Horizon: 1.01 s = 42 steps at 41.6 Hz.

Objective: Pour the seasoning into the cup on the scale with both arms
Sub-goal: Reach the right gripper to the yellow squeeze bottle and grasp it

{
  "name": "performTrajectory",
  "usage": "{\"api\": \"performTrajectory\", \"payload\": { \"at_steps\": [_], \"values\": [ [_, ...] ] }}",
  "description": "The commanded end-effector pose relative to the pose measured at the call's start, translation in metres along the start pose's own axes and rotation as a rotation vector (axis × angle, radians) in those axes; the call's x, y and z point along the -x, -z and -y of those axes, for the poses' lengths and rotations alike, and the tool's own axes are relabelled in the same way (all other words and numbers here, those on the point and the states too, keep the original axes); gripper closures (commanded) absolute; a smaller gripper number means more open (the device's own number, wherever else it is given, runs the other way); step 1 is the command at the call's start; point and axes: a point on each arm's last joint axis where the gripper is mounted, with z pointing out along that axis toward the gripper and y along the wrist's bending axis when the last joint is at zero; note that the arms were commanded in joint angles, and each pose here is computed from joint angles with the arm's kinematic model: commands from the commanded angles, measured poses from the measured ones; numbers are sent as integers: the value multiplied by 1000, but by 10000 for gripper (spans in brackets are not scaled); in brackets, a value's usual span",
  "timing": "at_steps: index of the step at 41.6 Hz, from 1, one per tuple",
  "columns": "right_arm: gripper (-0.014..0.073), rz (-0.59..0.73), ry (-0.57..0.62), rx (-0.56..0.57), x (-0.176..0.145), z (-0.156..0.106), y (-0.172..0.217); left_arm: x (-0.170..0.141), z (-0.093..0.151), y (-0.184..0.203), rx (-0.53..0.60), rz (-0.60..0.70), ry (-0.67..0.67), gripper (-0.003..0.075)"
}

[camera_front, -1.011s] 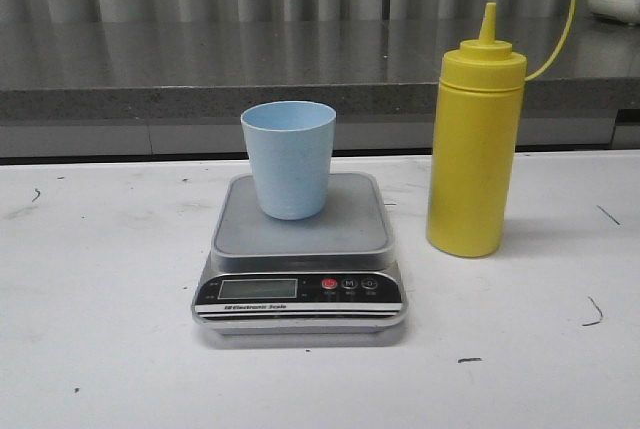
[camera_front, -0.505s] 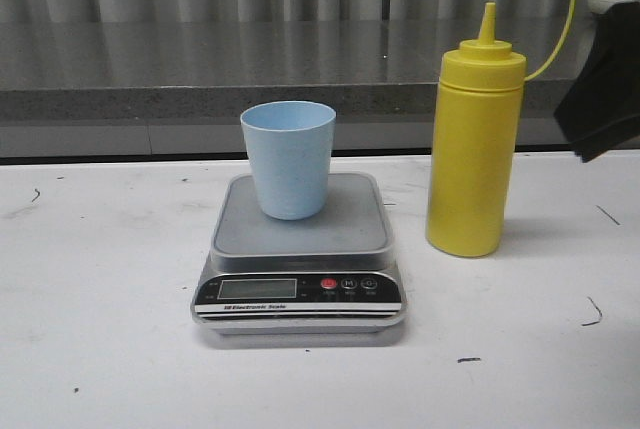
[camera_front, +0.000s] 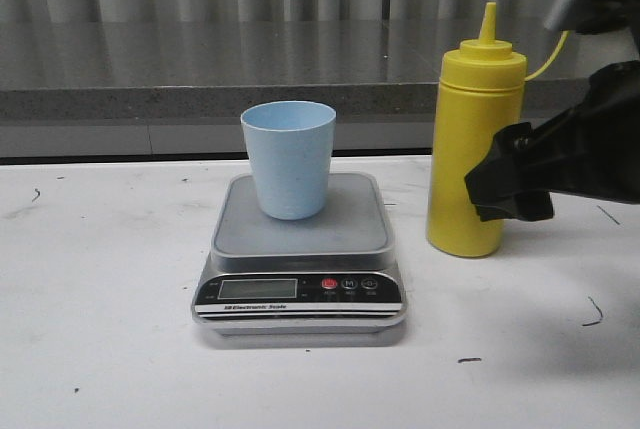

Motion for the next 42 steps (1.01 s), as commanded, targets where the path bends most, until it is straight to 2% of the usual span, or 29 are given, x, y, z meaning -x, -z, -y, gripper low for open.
{"api": "performTrajectory", "payload": {
  "at_steps": [1, 13, 24, 42],
  "values": [
    [-59, 169, -57, -14, 15, 1, -7, 11, 1, 5, -13, 88, 10, 332],
    [-59, 252, -74, -27, 0, 3, -32, 11, 1, 5, -13, 88, 10, 332],
    [-59, 373, -65, -36, 3, 3, -43, 11, 1, 5, -13, 88, 10, 332],
    [-59, 383, -65, -35, 9, 1, -76, 11, 1, 5, -13, 88, 10, 332]
  ]
}}
